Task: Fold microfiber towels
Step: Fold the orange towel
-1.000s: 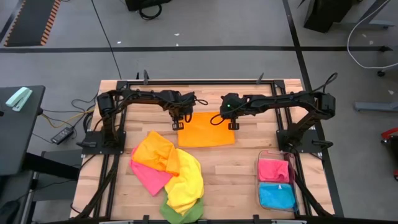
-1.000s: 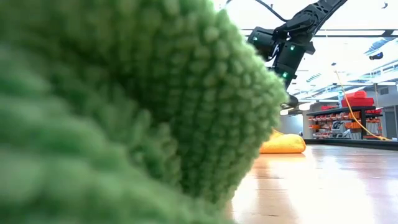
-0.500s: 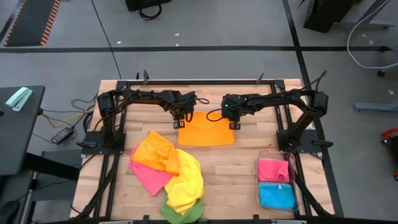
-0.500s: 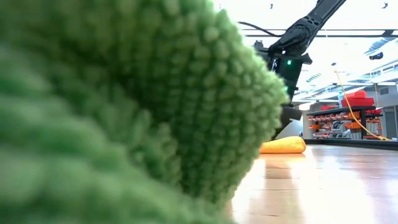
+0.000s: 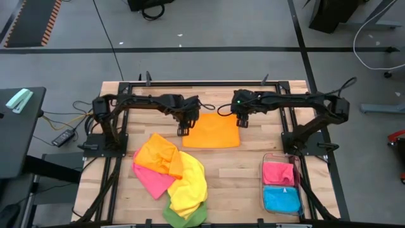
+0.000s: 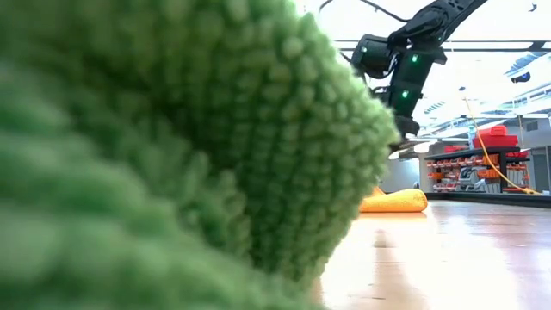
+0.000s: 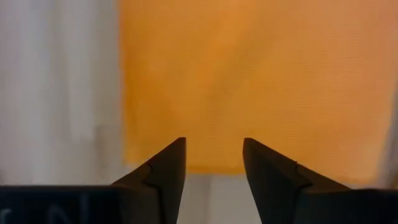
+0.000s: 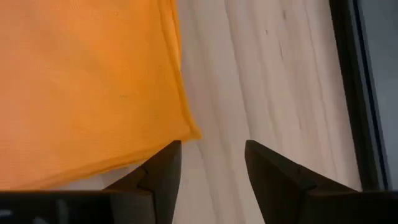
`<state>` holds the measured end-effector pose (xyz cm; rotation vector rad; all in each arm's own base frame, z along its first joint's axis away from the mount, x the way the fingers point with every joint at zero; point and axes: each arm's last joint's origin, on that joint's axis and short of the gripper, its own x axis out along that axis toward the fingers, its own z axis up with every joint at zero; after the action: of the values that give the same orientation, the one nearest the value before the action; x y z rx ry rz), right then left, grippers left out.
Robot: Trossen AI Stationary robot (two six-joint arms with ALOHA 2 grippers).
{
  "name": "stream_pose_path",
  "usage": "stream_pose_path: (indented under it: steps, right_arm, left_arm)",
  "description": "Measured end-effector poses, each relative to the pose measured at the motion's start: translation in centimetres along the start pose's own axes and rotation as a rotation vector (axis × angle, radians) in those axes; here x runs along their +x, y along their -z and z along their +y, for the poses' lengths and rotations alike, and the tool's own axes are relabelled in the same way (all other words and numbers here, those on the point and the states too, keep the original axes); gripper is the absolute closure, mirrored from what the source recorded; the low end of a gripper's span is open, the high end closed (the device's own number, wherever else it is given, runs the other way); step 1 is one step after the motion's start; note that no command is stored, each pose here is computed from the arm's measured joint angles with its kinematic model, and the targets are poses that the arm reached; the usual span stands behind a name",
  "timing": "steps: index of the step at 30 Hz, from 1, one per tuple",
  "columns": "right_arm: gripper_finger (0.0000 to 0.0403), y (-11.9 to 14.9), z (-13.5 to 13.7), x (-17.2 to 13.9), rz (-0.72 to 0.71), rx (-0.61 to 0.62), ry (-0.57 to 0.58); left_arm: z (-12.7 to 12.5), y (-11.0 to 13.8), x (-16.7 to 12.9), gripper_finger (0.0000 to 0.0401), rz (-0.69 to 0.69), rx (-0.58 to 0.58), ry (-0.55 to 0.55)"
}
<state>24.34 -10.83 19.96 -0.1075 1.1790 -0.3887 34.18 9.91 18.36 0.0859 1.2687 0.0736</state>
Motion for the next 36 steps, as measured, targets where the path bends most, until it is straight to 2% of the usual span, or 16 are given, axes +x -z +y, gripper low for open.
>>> stream_pose_path:
  steps: [9, 16, 21, 23, 27, 31, 33, 36]
  right_arm:
    - [0.0217, -0.7, 2.9, 0.1, -0.050, -0.032, -0.252]
    - [0.0217, -1.0, 5.8, -0.1, -0.053, -0.103, -0.309]
    - [0.0217, -0.3, 7.5, -0.1, -0.052, -0.162, -0.338]
    - [0.0217, 0.1, 8.2, 0.4, -0.066, -0.172, -0.344]
    - [0.0217, 0.5, 8.8, 0.9, -0.097, -0.130, -0.314]
    - [0.0217, 0.5, 8.6, 0.9, -0.100, -0.106, -0.263]
    - [0.0217, 0.3, 8.3, 1.0, -0.115, -0.093, -0.204]
    - [0.0217, -0.1, 7.6, 1.1, -0.148, -0.057, -0.140]
  left_arm:
    - [-3.6, -1.1, 1.1, 0.0252, -0.016, 0.037, 0.063]
    - [-6.3, -0.5, 3.2, 0.0262, 0.111, 0.066, 0.106]
    - [-6.7, -0.1, 3.3, 0.0271, 0.174, 0.084, 0.091]
    - [-6.6, 0.2, 3.2, 0.0276, 0.204, 0.102, 0.051]
    - [-6.4, 0.8, 3.1, 0.0285, 0.275, 0.264, -0.002]
    - [-5.5, 0.9, 3.1, 0.0296, 0.326, 0.391, -0.137]
    - [-4.9, 1.0, 3.0, 0.0301, 0.350, 0.419, -0.194]
    - [-4.4, 1.0, 3.0, 0.0309, 0.364, 0.424, -0.202]
